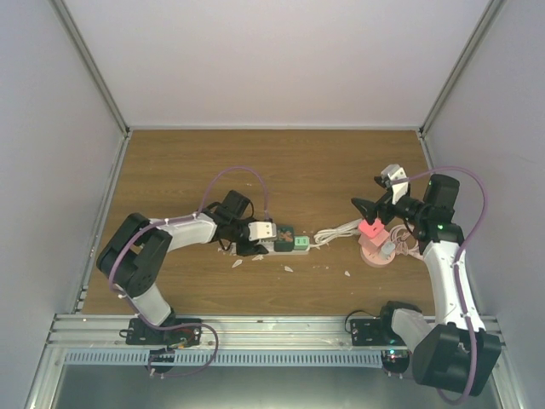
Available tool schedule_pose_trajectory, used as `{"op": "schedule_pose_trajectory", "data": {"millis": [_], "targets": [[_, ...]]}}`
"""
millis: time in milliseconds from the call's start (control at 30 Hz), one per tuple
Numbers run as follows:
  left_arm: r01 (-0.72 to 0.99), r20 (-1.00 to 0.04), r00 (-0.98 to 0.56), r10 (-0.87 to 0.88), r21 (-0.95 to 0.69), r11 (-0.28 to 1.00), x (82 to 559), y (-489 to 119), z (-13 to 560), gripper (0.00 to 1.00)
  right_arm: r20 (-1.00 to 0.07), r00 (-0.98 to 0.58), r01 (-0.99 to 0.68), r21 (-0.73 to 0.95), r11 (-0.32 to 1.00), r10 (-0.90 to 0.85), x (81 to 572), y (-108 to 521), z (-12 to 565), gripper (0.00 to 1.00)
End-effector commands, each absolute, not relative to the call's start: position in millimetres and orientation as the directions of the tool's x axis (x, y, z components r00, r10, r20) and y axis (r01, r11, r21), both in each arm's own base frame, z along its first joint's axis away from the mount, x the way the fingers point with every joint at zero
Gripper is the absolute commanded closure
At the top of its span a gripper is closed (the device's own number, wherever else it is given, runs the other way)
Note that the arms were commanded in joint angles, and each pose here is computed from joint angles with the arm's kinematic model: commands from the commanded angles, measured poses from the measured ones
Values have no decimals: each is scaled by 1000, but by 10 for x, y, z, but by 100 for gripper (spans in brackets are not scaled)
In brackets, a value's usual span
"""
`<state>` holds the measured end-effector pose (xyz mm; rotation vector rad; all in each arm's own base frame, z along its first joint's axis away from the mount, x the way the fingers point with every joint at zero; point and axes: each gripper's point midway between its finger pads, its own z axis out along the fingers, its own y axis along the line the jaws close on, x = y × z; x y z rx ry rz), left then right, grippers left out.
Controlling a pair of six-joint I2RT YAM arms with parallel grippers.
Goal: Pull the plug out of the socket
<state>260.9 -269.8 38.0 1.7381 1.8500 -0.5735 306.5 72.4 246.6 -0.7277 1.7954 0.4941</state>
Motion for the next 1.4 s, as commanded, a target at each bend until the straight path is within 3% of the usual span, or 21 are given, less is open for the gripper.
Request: {"op": "schedule_pose_trajectory", "data": {"millis": [0,400,800,1033,1267,1367], "targets": [[986,-654,-64,754,73,147,2726,-2481,485,64,-951,-200,-720,-22,694,-237,3010,788,2458,0],[978,-647,-87,758,90,189,2721,-1862,516,64,-949,-206,-771,7,637,-238,2998,938,2362,0],[993,-638,19,770,103,60,2664,-1651,498,62,-927,-143,-904,-20,426,-346,2998,1586,2087,0],[993,-712,-30,702,62,105,2749,-1733,714,25,-907,-44,-957,-82,277,-420,2934,2121,1935,0],[989,-759,-42,650,61,136,2689,-1784,966,8,-881,31,-981,-116,153,-471,2849,2641,1751,5],[986,-784,-42,620,68,153,2689,-1817,1094,5,-866,67,-985,-137,107,-495,2790,2820,1636,6]]}}
